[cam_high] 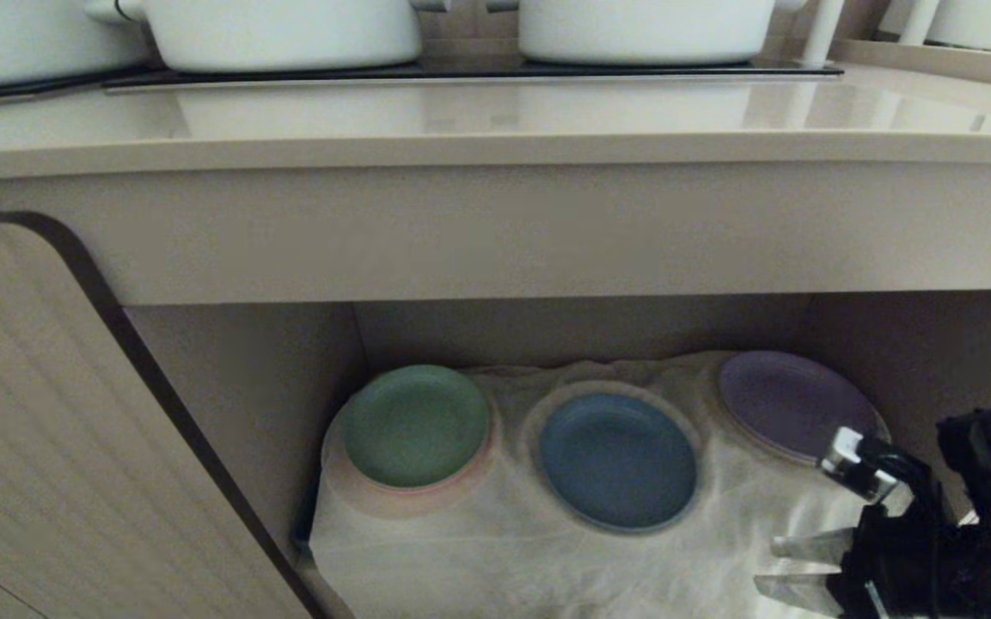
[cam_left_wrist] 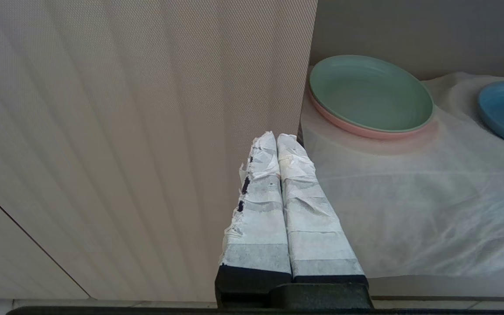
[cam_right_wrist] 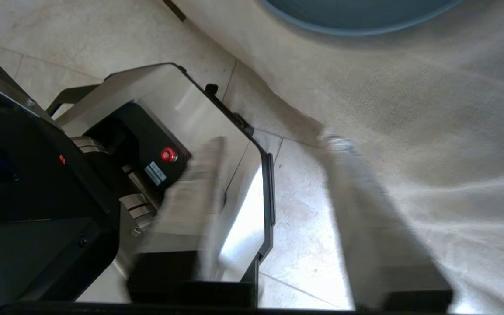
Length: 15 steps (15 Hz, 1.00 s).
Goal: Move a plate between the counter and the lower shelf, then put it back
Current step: Pick up the plate in the cupboard
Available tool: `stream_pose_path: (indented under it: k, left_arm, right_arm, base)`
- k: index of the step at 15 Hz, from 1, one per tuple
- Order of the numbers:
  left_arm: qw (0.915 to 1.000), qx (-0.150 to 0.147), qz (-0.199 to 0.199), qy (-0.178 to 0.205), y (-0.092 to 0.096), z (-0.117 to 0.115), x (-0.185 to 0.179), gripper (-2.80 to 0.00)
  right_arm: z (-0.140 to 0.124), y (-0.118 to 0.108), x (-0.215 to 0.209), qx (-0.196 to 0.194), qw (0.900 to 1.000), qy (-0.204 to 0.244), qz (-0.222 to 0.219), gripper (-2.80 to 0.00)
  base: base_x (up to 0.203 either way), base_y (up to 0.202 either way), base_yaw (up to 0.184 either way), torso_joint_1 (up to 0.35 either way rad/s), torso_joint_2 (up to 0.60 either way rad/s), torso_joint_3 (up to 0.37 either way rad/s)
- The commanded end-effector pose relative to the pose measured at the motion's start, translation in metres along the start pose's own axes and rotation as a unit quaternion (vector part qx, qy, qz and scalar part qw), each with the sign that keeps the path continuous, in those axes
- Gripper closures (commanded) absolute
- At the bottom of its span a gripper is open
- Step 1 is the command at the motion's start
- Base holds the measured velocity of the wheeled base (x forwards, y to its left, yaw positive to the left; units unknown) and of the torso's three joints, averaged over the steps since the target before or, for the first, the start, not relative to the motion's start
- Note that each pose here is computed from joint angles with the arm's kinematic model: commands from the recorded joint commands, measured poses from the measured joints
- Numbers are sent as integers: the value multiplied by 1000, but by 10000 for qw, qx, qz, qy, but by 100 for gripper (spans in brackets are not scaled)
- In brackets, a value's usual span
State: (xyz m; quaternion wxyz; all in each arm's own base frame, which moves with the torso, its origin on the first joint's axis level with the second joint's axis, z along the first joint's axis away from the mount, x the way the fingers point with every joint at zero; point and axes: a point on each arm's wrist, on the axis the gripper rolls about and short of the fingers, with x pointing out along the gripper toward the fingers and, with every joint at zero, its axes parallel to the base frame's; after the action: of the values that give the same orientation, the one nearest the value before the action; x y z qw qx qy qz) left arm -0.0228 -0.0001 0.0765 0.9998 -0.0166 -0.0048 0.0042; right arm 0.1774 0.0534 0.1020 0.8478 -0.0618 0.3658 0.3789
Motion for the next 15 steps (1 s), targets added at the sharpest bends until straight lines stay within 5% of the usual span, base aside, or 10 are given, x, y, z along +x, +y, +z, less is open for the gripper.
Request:
stream_pose_path:
  k: [1, 5, 15]
  left_arm:
    - [10000, -3, 3, -4, 0, 0, 0, 0]
    - [10000, -3, 3, 1, 0, 0, 0, 0]
    - [10000, -3, 3, -5, 0, 0, 0, 0]
  right_arm:
    - [1, -5, 9, 87, 9998, 166, 59, -280]
    - [7, -14, 22, 308, 9990, 302, 85, -280]
    - [39, -21, 68, 1550, 9866, 503, -37, -280]
  base:
    - [0, 0, 0, 0, 0, 0]
    - [0, 0, 0, 0, 0, 0]
    - [0, 0, 0, 0, 0, 0]
